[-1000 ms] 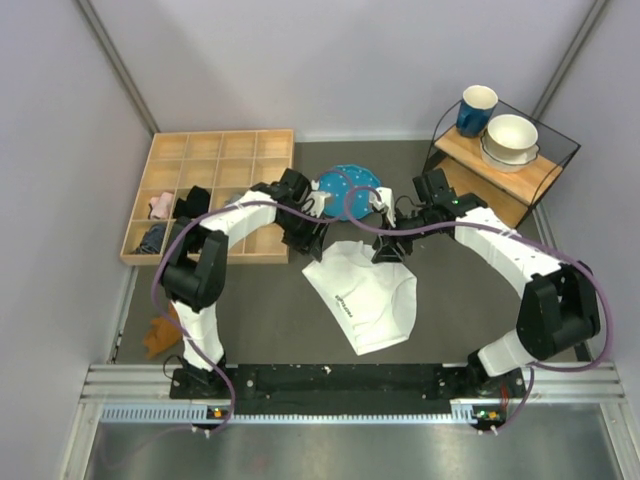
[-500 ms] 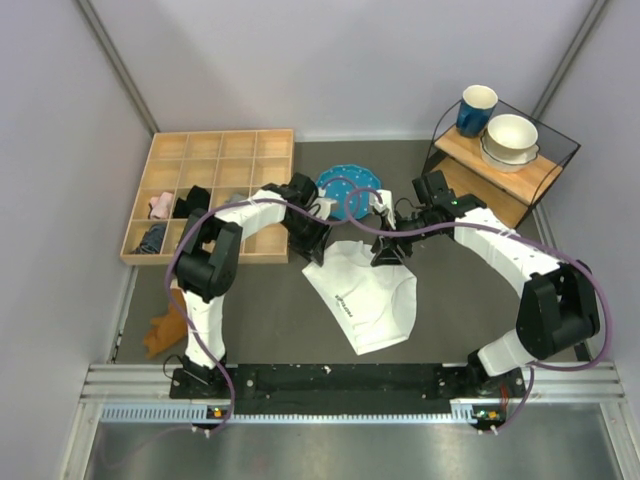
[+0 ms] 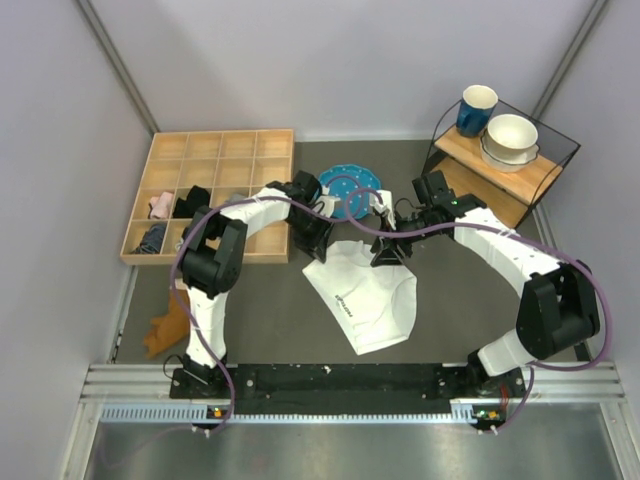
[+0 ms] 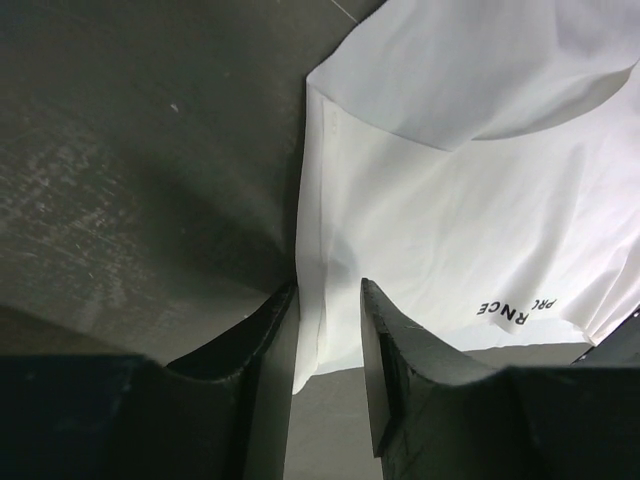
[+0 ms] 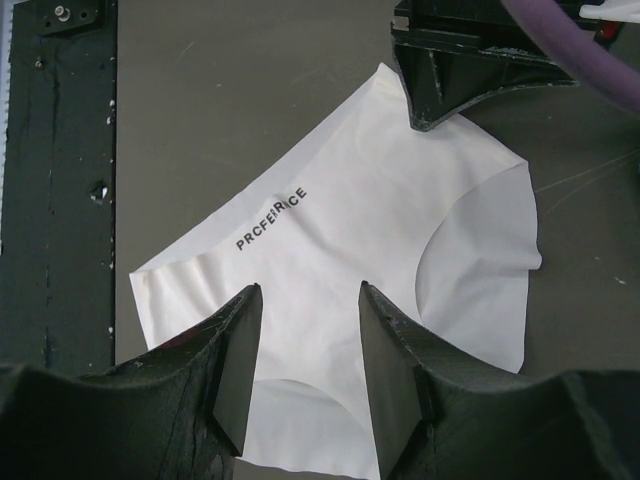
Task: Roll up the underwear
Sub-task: Fold the underwear at the center of the board.
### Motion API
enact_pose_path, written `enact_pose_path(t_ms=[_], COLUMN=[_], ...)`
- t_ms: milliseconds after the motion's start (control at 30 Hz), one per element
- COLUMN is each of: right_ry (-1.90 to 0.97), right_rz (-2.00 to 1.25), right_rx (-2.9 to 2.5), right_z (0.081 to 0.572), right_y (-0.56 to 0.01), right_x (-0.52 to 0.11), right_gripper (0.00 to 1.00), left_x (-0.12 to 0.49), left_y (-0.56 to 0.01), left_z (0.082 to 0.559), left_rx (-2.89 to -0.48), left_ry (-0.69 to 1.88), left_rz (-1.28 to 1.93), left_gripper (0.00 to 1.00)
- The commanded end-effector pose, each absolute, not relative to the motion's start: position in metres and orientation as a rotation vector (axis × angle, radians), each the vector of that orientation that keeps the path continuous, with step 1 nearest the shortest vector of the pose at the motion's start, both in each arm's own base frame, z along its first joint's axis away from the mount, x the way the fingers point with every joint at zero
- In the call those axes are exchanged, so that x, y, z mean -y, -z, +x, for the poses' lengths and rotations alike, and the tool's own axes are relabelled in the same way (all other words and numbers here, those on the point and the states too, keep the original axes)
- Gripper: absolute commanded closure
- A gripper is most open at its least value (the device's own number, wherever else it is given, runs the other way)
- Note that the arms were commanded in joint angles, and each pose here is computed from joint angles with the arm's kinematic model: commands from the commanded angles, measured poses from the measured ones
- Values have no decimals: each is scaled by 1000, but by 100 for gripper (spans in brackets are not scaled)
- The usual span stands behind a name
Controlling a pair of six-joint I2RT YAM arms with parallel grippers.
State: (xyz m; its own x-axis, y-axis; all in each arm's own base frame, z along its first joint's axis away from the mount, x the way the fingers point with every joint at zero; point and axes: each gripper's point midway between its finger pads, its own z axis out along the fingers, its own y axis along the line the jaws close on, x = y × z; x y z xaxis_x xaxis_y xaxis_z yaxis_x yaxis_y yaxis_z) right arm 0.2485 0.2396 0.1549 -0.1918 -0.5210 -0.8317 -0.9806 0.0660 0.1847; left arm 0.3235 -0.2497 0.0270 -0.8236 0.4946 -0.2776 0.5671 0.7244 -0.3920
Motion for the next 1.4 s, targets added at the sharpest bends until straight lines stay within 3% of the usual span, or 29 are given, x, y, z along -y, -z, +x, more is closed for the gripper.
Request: enact_pose_path(t_ms=[0, 267, 467, 1367], right_ry=[-1062, -1068, -1052, -907], right_rz=[-1518, -1539, -1553, -1562], right_rx=[-1715, -1718, -1730, -1704], right_z=[243, 240, 240, 247], right_y=[-160, -156, -153, -163], right_x=[-244, -248, -248, -228], right_gripper=[55, 55, 55, 54], left_x=[252, 257, 271, 334], left_y=[-18, -41, -72, -125], left_z=[331, 332, 323, 234], left_rx=[-2772, -2721, -2647, -2529], left_ry=[676, 688, 754, 997], left_rz=[874, 864, 885, 967], left_gripper=[68, 92, 100, 100])
